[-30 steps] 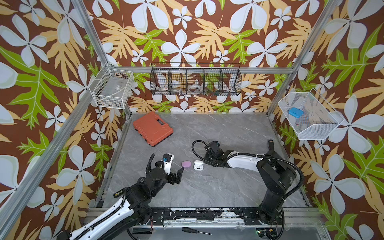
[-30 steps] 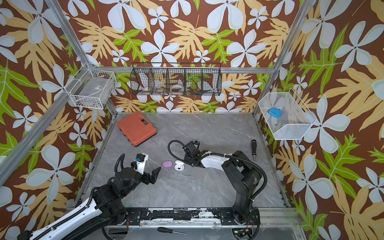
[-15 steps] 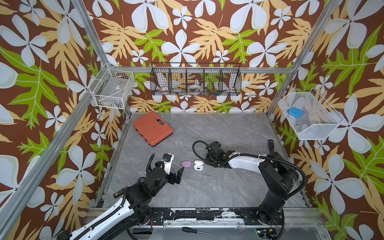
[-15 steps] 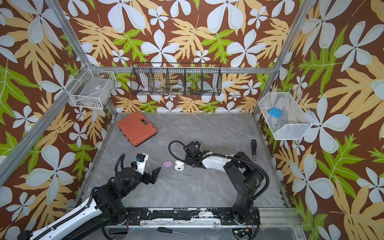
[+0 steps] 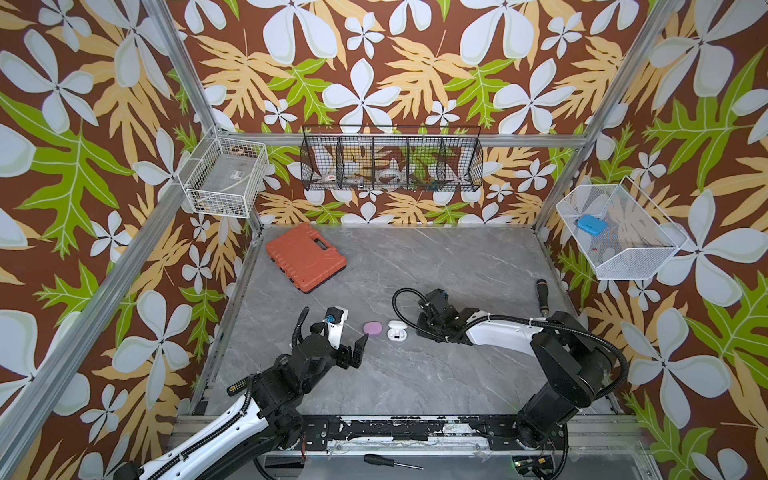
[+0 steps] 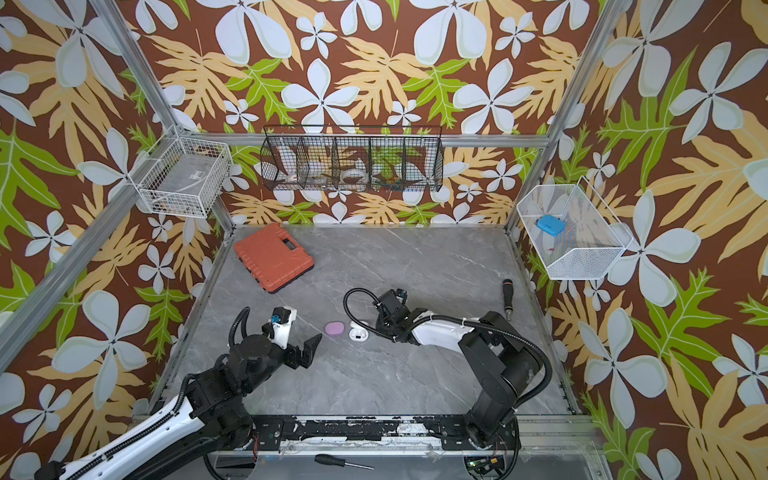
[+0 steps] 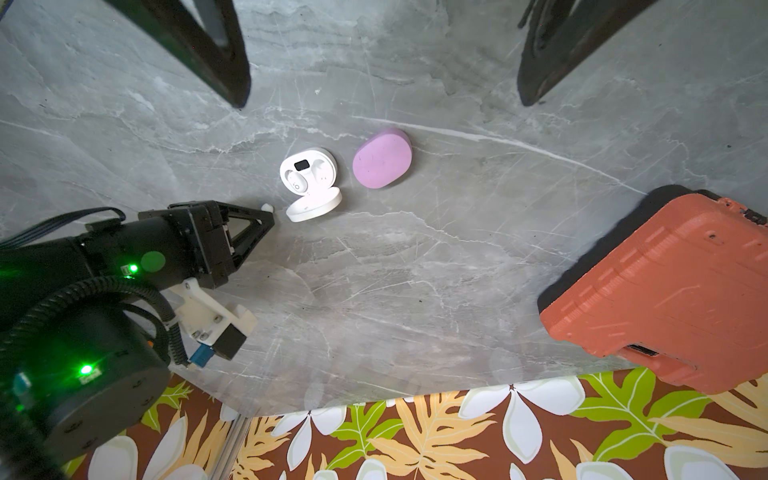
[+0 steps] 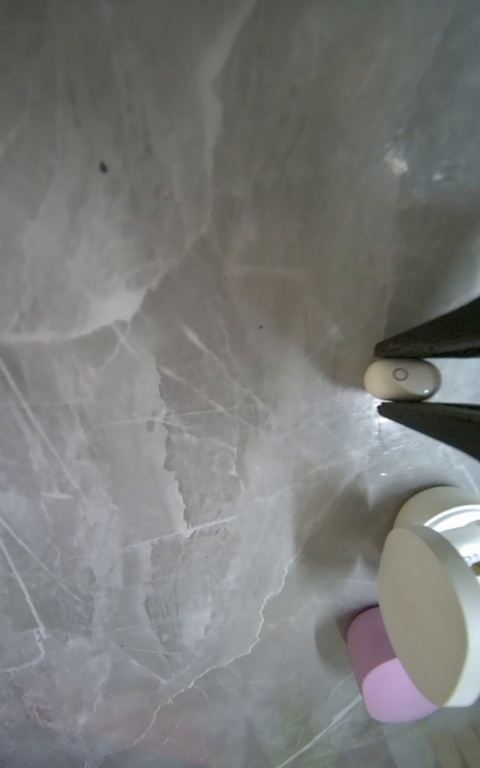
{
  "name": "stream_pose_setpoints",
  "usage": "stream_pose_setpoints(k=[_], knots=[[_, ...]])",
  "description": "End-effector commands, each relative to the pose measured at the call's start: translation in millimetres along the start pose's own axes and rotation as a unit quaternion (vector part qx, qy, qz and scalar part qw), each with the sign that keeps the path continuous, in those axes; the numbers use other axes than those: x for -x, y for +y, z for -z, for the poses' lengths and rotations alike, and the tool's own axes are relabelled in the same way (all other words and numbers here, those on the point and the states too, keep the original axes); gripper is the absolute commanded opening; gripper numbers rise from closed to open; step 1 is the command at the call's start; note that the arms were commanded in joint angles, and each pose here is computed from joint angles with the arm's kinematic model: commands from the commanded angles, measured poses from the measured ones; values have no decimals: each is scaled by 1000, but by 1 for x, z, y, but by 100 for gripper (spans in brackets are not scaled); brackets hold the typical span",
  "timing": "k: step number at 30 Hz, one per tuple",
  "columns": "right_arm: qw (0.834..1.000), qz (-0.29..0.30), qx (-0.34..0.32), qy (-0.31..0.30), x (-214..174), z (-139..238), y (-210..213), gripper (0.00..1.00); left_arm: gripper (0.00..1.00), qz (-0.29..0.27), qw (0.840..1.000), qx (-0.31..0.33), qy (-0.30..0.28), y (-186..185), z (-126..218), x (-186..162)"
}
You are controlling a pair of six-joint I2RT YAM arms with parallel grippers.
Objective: Insert the wireless bluetooth earbuds into the charging case
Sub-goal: 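Lift the grasped white earbud off the table with the right gripper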
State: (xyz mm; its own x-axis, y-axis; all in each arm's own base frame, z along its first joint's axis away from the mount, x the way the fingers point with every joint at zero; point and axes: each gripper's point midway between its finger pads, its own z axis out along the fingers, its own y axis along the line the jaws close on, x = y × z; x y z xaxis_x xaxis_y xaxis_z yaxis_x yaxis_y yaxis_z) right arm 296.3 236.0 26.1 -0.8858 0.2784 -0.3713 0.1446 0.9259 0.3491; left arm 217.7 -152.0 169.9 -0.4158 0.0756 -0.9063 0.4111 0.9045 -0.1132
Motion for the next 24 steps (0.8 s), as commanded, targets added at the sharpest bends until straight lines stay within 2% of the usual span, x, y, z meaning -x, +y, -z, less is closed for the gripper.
stream_pose_setpoints(k=[1,24], knots=[[1000,-6,14,0,-3,5,3,18,100,5,1000,-3,-16,-1,1,8],[999,8,43,-3,-38,28,12,18,100,6,1000,-5,-18,-2,2,9]])
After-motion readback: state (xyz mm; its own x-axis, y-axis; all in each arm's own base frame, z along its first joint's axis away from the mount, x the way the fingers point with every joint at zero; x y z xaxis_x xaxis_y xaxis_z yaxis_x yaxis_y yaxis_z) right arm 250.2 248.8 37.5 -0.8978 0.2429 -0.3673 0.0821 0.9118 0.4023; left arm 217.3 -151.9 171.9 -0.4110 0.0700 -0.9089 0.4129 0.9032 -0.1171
